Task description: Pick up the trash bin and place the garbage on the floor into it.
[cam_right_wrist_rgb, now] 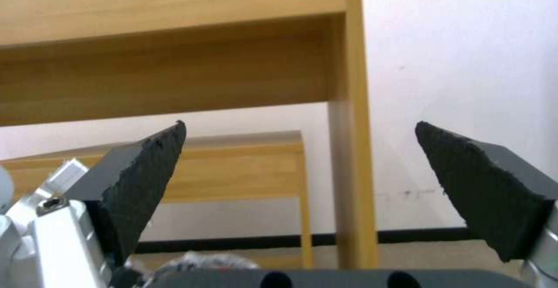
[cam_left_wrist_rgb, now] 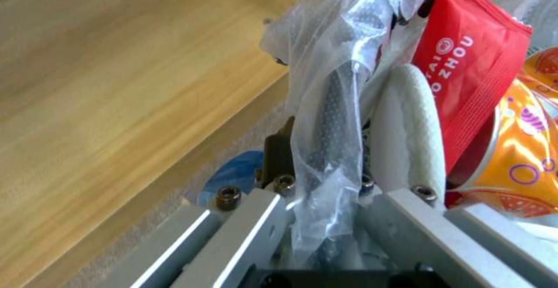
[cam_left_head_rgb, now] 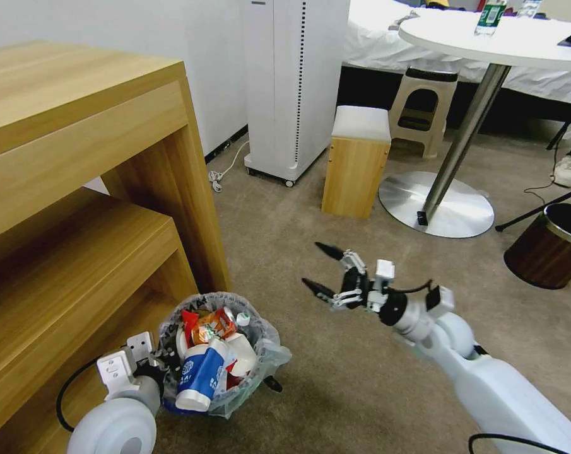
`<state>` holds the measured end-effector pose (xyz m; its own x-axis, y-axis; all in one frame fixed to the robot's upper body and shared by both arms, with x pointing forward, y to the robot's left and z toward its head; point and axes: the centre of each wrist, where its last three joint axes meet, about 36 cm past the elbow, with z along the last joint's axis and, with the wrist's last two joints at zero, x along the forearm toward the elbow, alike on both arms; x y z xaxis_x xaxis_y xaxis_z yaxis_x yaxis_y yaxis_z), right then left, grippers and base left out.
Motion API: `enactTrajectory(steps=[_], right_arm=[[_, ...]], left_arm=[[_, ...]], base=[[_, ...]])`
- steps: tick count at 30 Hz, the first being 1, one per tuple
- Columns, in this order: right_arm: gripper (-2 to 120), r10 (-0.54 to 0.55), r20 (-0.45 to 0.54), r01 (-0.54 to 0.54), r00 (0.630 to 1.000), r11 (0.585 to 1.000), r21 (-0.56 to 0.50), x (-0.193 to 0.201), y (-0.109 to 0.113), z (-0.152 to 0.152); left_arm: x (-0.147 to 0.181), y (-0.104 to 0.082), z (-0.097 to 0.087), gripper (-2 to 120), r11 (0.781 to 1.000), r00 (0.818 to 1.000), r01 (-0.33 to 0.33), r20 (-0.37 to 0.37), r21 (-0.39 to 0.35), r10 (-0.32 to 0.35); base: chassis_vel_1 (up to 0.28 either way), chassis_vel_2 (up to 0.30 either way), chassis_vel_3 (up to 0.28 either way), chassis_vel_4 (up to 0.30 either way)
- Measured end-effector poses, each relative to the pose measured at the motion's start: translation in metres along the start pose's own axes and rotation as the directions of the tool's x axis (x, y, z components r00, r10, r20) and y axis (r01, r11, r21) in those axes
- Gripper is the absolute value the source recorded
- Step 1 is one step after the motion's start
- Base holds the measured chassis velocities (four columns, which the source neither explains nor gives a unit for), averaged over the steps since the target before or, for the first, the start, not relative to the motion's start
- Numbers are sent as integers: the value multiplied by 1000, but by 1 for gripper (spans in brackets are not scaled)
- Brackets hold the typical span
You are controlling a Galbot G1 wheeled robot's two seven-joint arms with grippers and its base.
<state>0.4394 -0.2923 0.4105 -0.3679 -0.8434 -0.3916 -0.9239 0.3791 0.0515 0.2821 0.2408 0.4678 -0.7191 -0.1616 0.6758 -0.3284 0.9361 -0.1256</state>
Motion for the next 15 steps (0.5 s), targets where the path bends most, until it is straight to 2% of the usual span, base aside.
enactTrajectory(steps=[2,6,12,15], right_arm=[[100,15,2,-15,1000,1000,9,2,2,-3],[100,110,4,-110,994,993,39,4,16,-11],[100,173,-3,-172,985,983,62,3,21,-14],[100,192,-20,-190,981,978,84,7,22,-14]], left_arm=[[-1,0,2,0,1000,1000,-5,-13,6,5],[-3,-1,8,0,997,995,-41,-84,62,47],[-6,-2,12,0,993,991,-61,-112,97,71],[-13,-4,19,0,987,986,-92,-127,133,109]], base=[[0,0,0,0],[0,0,0,0],[0,0,0,0],[0,0,0,0]])
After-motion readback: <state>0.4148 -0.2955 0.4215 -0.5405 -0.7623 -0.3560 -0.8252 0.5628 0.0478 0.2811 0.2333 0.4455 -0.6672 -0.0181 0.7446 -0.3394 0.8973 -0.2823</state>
